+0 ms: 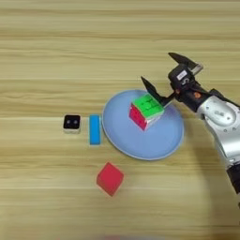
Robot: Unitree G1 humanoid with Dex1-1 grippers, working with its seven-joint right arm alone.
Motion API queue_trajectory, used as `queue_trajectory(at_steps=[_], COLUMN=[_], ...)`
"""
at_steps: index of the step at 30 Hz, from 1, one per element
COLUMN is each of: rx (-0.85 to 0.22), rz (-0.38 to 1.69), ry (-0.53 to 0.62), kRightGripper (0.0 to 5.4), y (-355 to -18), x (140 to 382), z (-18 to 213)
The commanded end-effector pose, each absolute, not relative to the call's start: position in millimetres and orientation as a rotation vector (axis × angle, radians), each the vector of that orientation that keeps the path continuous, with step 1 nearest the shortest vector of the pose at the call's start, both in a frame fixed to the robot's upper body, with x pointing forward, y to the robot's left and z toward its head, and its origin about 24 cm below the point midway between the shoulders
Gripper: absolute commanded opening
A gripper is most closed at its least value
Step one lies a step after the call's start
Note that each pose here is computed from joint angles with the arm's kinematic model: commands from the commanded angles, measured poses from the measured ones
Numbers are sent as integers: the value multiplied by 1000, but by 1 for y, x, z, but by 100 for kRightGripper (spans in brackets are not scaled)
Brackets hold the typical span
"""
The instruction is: Move the objects on the table
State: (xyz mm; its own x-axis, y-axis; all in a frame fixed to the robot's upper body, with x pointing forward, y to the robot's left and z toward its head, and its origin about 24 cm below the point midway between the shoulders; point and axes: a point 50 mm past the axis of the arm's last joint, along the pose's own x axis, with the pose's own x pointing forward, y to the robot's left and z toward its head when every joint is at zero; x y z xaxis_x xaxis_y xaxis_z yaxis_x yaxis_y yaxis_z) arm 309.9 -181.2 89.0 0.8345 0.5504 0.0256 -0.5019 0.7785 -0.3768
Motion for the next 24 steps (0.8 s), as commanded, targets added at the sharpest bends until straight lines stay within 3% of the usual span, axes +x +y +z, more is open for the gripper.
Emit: queue_trajectory(at_steps=[1, 4, 8, 15, 24], rx=[-240, -109, -38, -69, -142], rz=[619, 697, 792, 837, 840], ry=[-208, -142, -59, 51, 74], kRightGripper=[538, 538, 538, 538, 538], y=[-179, -175, -172, -177, -178], x=[314, 309, 301, 294, 291], z=[121, 119, 113, 99, 94])
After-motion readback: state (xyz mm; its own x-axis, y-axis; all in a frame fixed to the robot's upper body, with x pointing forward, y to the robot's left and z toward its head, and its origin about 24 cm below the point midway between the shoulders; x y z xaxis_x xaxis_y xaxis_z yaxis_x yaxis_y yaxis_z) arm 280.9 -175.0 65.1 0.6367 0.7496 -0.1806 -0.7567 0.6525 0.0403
